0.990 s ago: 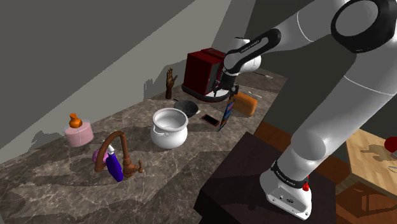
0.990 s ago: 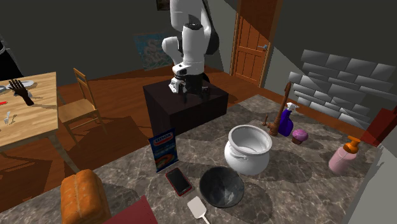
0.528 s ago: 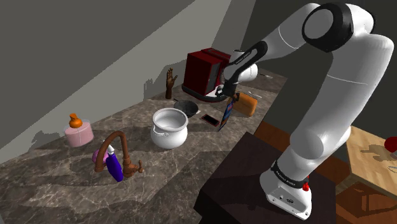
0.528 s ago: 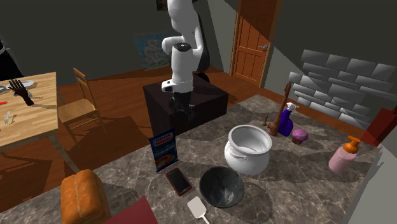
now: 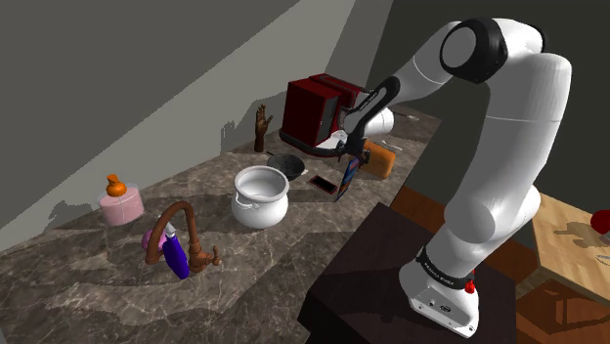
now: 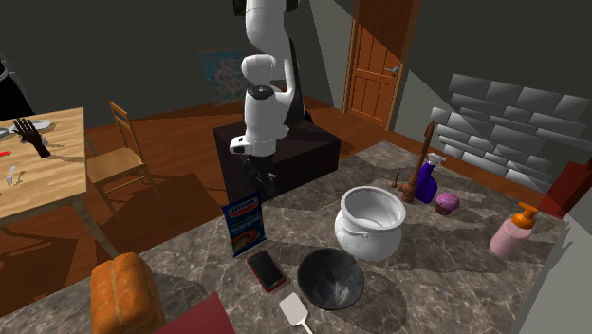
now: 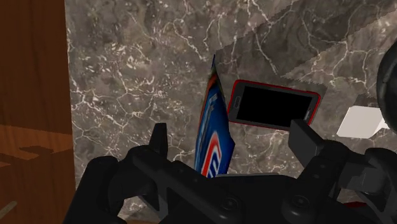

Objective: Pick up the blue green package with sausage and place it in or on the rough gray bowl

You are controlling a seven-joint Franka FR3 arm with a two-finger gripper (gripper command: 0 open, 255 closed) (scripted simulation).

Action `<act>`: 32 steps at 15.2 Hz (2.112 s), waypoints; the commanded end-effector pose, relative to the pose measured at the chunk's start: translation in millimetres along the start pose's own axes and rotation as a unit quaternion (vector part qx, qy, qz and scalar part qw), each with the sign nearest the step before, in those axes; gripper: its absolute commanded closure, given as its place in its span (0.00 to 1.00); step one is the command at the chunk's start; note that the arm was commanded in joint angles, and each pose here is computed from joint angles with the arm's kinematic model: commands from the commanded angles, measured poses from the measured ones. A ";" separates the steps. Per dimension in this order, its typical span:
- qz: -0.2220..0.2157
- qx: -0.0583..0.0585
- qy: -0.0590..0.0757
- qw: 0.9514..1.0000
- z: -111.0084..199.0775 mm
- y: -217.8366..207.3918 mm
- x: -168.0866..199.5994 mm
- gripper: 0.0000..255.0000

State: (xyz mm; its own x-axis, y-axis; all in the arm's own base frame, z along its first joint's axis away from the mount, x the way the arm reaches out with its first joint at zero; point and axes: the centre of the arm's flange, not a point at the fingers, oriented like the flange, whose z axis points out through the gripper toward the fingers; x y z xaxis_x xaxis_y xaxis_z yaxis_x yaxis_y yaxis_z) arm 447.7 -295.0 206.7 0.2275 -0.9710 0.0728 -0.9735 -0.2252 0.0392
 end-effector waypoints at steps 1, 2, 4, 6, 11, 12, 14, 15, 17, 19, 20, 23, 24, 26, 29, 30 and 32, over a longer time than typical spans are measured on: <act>0.000 0.000 0.000 1.000 10.7 -0.5 -1.2 0.00; 0.000 0.000 0.000 1.000 16.0 -0.5 -1.2 0.00; 0.000 0.000 0.000 1.000 19.1 -0.5 -1.2 0.00; 0.000 0.000 0.000 1.000 19.1 -0.5 -1.2 0.00; 0.000 0.000 0.000 1.000 19.0 -0.5 -1.2 1.00; 0.000 0.000 0.000 1.000 19.0 -0.5 -1.2 1.00; 0.000 0.000 0.000 1.000 19.0 -0.5 -1.2 1.00; 0.000 0.000 0.000 1.000 19.0 -0.5 -1.2 1.00; 0.000 0.000 0.000 1.000 19.0 -0.5 -1.2 1.00; 0.000 0.000 0.000 1.000 19.0 -0.4 -1.3 1.00; 0.000 0.000 0.000 1.000 19.1 -0.5 -1.2 1.00; 0.000 0.000 0.000 1.000 3.3 0.2 -0.1 1.00; 0.000 0.000 0.000 1.000 -2.0 0.3 0.3 1.00; 0.000 0.000 0.000 1.000 -12.5 0.7 1.1 1.00; 0.000 0.000 0.000 1.000 -28.3 1.4 2.2 1.00; 0.000 0.000 0.000 1.000 -33.6 1.6 2.6 1.00; 0.000 0.000 0.000 1.000 -44.1 2.0 3.4 1.00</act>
State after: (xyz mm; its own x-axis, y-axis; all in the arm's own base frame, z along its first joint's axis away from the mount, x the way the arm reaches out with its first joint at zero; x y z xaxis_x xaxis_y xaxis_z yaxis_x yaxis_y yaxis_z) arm 447.1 -293.8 244.5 0.2267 -0.9712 0.0732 -0.9737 -0.2244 0.0390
